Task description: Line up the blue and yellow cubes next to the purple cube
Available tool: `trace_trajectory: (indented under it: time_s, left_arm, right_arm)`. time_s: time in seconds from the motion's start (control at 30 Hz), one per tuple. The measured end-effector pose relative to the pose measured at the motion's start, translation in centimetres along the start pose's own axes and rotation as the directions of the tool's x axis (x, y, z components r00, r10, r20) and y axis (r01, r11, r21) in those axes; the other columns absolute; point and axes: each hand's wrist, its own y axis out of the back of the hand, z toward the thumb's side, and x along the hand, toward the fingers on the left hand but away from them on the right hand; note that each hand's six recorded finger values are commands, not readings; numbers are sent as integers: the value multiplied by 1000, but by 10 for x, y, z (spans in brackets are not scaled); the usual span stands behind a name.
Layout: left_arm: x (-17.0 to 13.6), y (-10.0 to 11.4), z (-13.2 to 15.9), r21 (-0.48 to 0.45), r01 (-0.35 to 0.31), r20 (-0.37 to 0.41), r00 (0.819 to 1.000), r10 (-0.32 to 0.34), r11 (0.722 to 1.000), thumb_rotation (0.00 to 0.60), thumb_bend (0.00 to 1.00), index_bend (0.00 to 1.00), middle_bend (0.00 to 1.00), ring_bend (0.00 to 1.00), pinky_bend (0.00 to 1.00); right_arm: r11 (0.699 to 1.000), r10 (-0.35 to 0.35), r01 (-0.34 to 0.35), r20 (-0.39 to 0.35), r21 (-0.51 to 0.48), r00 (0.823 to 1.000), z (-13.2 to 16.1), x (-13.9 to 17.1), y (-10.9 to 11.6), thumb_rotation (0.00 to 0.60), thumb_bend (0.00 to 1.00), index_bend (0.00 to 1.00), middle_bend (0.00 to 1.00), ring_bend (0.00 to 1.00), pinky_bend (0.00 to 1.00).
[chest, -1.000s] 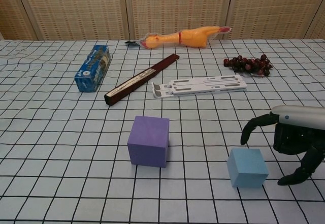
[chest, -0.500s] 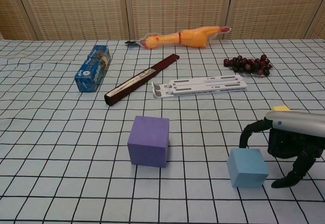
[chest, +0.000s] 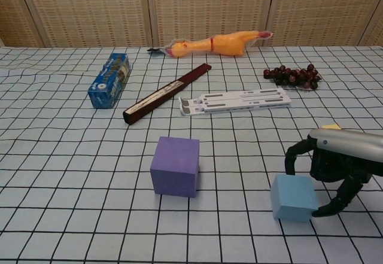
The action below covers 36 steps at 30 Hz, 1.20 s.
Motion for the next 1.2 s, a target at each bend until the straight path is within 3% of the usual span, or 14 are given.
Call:
trace_trajectory:
  time_s: [0.4, 0.73, 1.2]
  left_arm:
    - [0, -1, 0, 2, 3, 1, 1000, -3, 1000, 600, 436, 312, 324, 303, 587]
    - [0, 0, 0, 8, 0, -2, 1000, 0, 1000, 600, 435, 312, 325, 302, 587]
    - [0, 0, 1, 10, -4, 1, 1000, 4, 1000, 600, 436, 313, 325, 303, 587]
  right_arm:
    - [999, -40, 39, -21, -36, 999, 3, -7, 3, 600, 0, 558, 966, 881, 1000]
    - [992, -84, 79, -49, -96, 995, 13, -33, 13, 600, 0, 569, 966, 881, 1000]
    - [987, -68, 53, -92, -149, 993, 32, -60, 11, 600, 0, 581, 966, 881, 1000]
